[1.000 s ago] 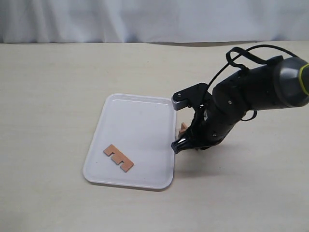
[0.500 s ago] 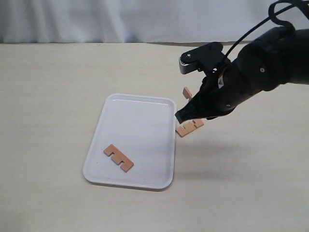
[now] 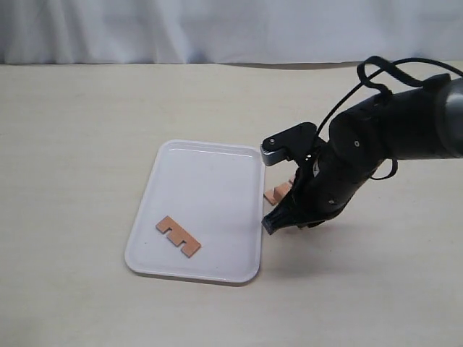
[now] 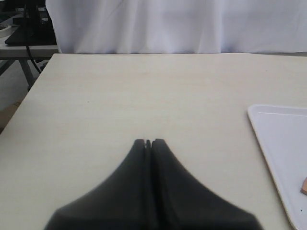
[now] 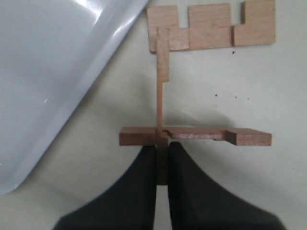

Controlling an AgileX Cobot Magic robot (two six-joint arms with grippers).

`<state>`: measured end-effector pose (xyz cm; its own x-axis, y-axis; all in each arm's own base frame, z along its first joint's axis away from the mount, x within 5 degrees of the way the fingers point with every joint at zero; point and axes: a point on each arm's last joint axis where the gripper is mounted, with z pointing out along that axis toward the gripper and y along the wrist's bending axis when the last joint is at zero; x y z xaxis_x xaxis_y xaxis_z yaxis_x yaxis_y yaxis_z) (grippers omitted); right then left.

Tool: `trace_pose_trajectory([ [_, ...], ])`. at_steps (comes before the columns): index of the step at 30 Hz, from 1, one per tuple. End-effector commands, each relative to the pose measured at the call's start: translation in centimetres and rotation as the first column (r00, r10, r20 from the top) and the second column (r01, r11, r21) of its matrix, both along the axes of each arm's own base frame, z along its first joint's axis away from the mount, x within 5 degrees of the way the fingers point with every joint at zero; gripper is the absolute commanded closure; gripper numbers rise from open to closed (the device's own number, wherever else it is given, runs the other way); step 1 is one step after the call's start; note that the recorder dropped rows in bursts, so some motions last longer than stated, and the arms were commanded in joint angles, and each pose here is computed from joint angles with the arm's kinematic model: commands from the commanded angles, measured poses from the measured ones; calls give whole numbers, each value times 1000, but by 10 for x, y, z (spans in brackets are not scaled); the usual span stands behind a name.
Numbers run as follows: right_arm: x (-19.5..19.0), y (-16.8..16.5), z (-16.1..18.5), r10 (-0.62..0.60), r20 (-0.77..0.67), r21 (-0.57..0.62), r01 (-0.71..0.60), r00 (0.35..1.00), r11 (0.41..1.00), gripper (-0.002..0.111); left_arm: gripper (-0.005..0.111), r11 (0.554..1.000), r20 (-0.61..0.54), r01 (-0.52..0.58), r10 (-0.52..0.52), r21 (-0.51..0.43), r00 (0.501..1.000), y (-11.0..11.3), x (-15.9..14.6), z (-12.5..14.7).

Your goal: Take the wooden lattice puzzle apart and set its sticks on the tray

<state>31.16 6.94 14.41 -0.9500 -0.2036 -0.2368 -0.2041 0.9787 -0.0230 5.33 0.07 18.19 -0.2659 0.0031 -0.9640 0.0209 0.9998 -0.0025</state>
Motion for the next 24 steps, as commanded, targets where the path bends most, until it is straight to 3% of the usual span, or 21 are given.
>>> trace_pose_trajectory([
  [1,2,0,0,31,22,4,-31,999,1000,104,107,1000,5,9,-9,2,1000,0,0,0],
  [8,1,0,0,56,16,-4,-56,998,998,101,107,1000,5,9,-9,2,1000,0,0,0],
  [16,3,0,0,56,31,-1,-56,998,998,64,107,1000,5,9,-9,2,1000,0,0,0],
  [24,-1,0,-3,43,-40,-6,-43,998,999,63,107,1000,5,9,-9,2,1000,0,0,0],
])
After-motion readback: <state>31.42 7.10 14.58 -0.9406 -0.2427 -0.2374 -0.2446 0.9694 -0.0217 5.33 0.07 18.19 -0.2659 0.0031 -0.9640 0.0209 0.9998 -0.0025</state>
